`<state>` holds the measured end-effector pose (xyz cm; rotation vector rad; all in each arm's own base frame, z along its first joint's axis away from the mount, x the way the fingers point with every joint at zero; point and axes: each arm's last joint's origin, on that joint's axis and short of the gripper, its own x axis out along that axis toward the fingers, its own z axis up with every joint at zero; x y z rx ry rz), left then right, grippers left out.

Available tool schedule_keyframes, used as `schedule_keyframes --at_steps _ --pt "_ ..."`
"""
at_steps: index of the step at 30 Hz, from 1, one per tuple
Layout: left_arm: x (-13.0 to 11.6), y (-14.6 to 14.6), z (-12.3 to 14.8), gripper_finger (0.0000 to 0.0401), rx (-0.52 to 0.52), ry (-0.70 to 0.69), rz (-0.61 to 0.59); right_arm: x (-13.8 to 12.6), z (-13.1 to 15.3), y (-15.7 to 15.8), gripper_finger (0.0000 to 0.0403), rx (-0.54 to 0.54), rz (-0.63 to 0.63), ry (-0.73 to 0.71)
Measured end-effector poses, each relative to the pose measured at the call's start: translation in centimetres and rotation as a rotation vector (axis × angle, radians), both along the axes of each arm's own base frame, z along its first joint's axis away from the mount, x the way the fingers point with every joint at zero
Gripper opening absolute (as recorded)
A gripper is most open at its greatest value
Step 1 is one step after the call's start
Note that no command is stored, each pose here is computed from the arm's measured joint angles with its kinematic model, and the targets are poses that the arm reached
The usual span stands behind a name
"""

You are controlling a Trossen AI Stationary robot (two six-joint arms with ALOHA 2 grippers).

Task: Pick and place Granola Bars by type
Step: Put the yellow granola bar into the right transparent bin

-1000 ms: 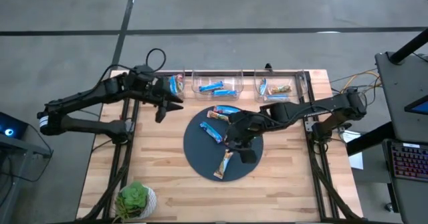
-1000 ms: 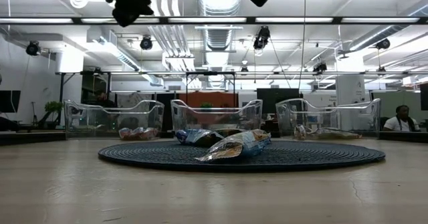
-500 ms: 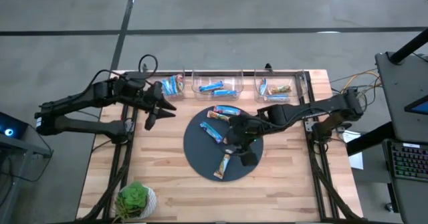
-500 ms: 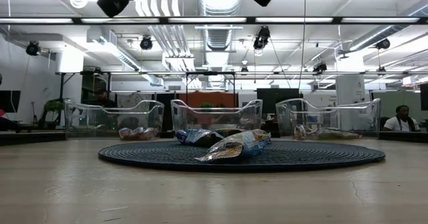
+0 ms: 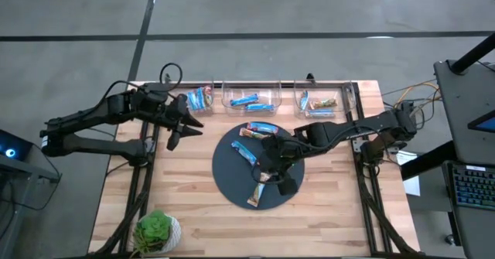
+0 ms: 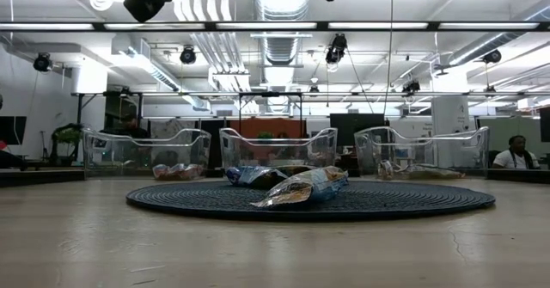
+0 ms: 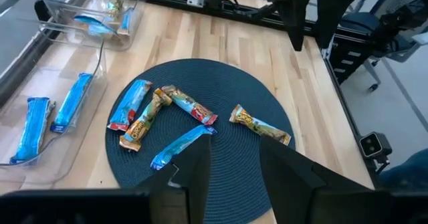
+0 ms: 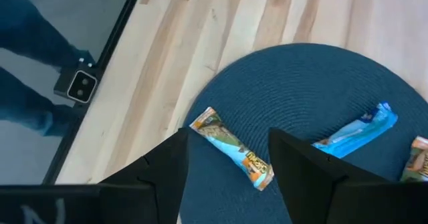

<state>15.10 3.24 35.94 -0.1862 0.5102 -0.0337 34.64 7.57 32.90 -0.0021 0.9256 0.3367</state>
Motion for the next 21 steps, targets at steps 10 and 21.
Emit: schedule_keyframes --at_steps 10,21 --pt "-0.01 0.0 -0.03 0.0112 -0.002 0.004 0.001 -0.08 0.01 0.42 0.0194 -0.015 0.034 -0.009" --pt "-0.01 0.0 -0.03 0.0112 0.012 0.003 -0.007 -0.19 0.01 0.83 0.0194 -0.059 0.106 -0.033"
